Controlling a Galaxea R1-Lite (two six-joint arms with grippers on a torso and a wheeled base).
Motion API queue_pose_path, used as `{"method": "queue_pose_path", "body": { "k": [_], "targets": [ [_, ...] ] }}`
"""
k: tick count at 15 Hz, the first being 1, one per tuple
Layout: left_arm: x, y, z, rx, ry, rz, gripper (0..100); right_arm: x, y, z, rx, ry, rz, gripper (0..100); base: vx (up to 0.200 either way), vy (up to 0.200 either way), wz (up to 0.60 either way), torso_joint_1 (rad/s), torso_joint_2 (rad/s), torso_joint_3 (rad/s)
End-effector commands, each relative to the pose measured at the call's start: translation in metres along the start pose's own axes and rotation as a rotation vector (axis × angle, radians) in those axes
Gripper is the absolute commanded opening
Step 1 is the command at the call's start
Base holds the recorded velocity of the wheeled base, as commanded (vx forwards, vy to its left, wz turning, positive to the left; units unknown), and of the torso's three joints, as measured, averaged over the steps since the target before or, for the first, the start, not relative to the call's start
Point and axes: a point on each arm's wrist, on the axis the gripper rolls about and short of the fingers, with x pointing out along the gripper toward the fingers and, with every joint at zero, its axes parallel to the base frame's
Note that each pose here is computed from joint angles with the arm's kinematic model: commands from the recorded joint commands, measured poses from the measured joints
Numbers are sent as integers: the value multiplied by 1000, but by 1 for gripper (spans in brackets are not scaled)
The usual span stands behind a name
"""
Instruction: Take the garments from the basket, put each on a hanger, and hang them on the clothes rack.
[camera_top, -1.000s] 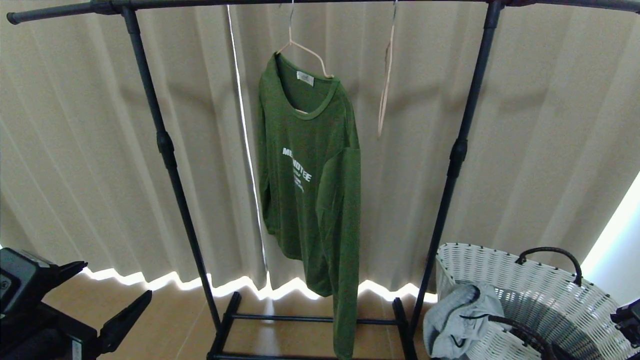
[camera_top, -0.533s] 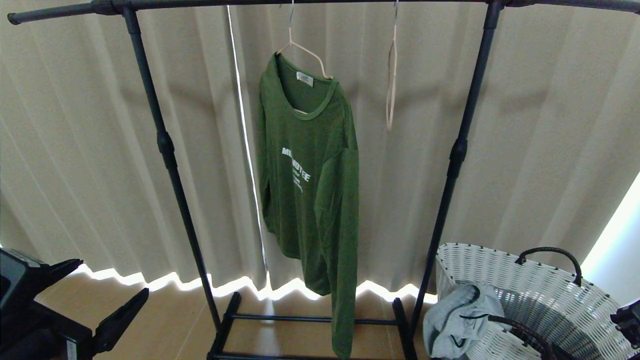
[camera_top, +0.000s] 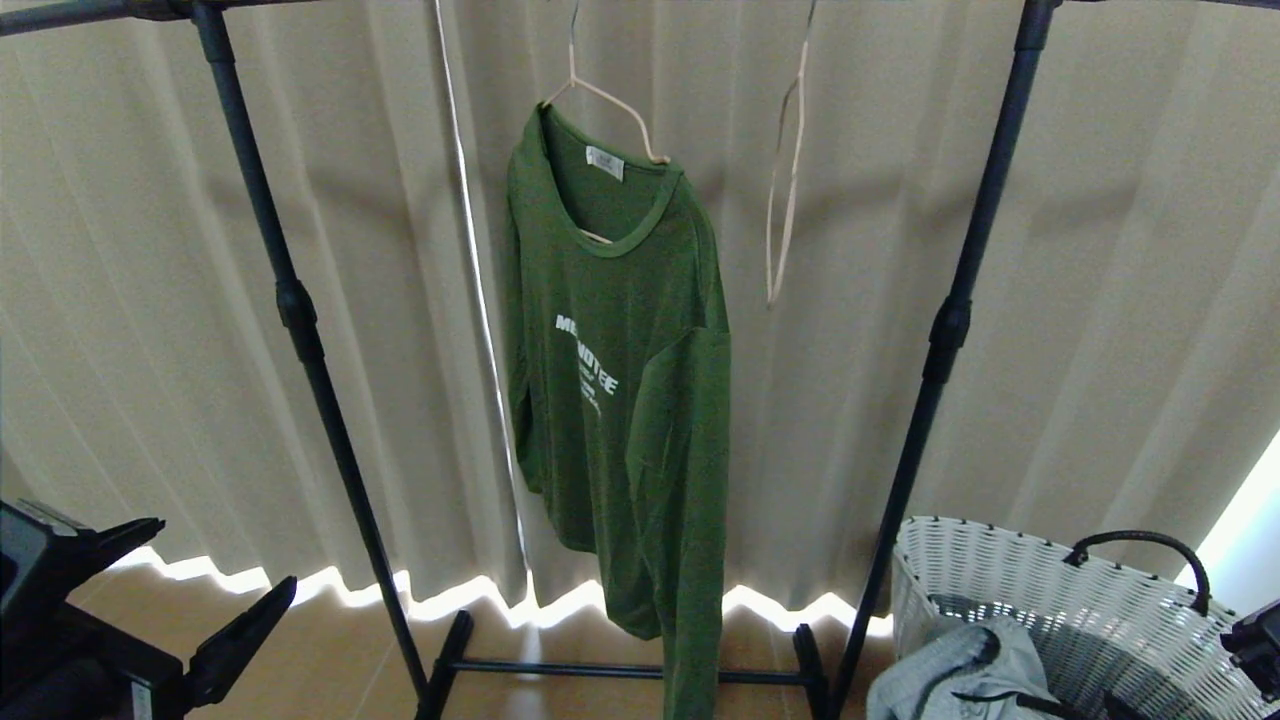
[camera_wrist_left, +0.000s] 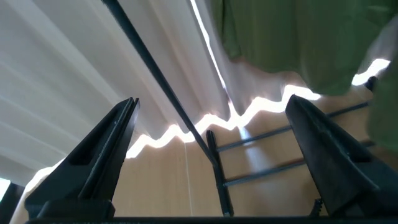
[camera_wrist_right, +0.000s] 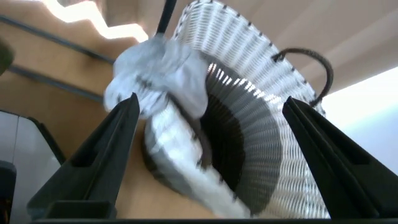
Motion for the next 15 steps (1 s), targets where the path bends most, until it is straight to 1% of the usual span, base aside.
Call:
{"method": "queue_pose_path", "body": {
  "k": [1, 2, 4, 6, 9, 10, 11, 13, 15],
  "targets": [
    [0, 0, 0, 0, 0, 1, 100, 1, 3, -8, -5, 31, 11, 100, 0, 0, 0, 0, 0, 0],
    [0, 0, 0, 0, -2, 2, 100, 1, 6, -17, -11, 61, 19, 100, 0, 0, 0, 0, 0, 0],
    [0, 0, 0, 1, 1, -1, 100, 0, 5, -17, -10, 58, 8, 100, 0, 0, 0, 0, 0, 0],
    [1, 0, 0, 1, 2, -3, 100, 2, 3, -12, -13, 59, 0, 100, 0, 0, 0, 0, 0, 0],
    [0, 0, 1, 0, -5, 1, 100, 11, 0, 3, -15, 70, 19, 100, 0, 0, 0, 0, 0, 0],
    [0, 0, 1, 2, -5, 1, 100, 20, 1, 6, -23, 127, 38, 100, 0, 0, 0, 0, 0, 0],
    [0, 0, 0, 4, -1, -2, 100, 34, 0, 14, -30, 176, 56, 100, 0, 0, 0, 0, 0, 0],
    [-1, -1, -2, 16, 4, -5, 100, 53, 1, 22, -42, 237, 78, 100, 0, 0, 0, 0, 0, 0],
    [-3, -1, 0, 20, -10, 0, 100, 78, 4, 27, -59, 315, 94, 100, 0, 0, 0, 0, 0, 0]
  ]
}}
